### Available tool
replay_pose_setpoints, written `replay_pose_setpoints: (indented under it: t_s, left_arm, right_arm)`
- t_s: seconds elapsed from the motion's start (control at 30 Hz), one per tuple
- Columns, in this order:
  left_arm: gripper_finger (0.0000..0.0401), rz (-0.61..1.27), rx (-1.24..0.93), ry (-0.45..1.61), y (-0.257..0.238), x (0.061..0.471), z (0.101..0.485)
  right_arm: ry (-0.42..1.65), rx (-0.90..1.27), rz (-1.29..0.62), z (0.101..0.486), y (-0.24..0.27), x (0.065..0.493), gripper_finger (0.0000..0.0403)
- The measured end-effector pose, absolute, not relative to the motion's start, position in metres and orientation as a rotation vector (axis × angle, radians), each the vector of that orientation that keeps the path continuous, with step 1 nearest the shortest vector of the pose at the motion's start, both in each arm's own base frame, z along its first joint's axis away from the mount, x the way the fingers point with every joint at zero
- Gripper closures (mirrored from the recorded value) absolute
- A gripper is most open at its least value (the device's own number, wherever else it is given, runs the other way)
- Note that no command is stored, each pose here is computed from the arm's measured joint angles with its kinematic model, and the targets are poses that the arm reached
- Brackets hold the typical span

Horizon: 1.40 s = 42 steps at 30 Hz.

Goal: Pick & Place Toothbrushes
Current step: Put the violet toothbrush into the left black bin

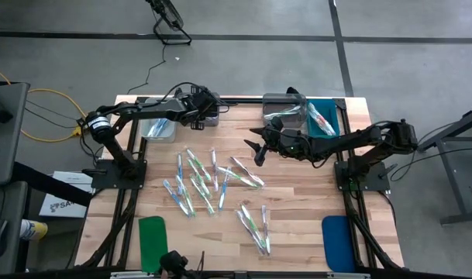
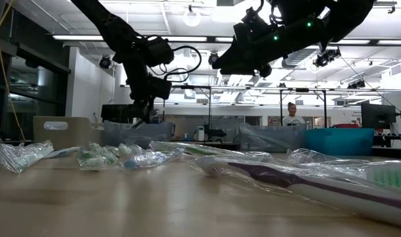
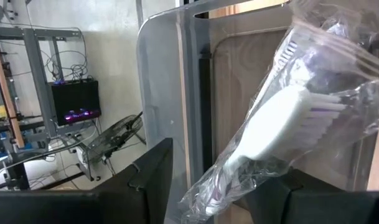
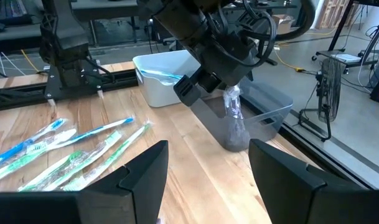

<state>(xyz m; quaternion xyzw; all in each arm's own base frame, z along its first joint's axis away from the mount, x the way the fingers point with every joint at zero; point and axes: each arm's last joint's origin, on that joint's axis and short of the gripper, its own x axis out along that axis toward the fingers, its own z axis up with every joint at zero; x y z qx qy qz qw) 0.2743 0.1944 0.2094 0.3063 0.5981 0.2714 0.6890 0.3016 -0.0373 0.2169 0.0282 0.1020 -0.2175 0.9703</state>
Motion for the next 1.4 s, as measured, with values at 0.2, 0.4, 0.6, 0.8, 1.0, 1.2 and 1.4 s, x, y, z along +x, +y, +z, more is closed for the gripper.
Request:
replay_pose_setpoints:
  t_s: [0.2, 0.4, 0.6, 0.8, 1.0, 1.2, 1.4]
  left_arm:
    - [0.0235, 0.580, 0.731, 1.330, 0.195, 0.276, 0.211]
    - [0.0235, 0.451, 0.641, 1.261, 0.208, 0.270, 0.214]
    - [0.0235, 0.398, 0.559, 1.303, 0.222, 0.257, 0.222]
    - [0.0235, 0.280, 0.502, 1.287, 0.223, 0.251, 0.223]
    - [0.0235, 0.277, 0.502, 1.297, 0.222, 0.251, 0.222]
    - [0.0235, 0.338, 0.458, 1.247, 0.216, 0.245, 0.237]
    - [0.0235, 0.320, 0.456, 1.167, 0.203, 0.232, 0.248]
  right_arm:
    - [0.205, 0.063, -0.439, 0.217, -0.037, 0.302, 0.0186]
    - [0.213, 0.083, -0.439, 0.216, -0.037, 0.301, 0.0186]
    - [0.220, 0.104, -0.436, 0.215, -0.035, 0.301, 0.0186]
    - [0.223, 0.102, -0.429, 0.214, -0.033, 0.301, 0.0186]
    - [0.262, 0.119, -0.431, 0.212, -0.031, 0.299, 0.0186]
    - [0.287, 0.149, -0.427, 0.213, -0.027, 0.296, 0.0186]
    - [0.349, 0.195, -0.428, 0.212, -0.022, 0.290, 0.0186]
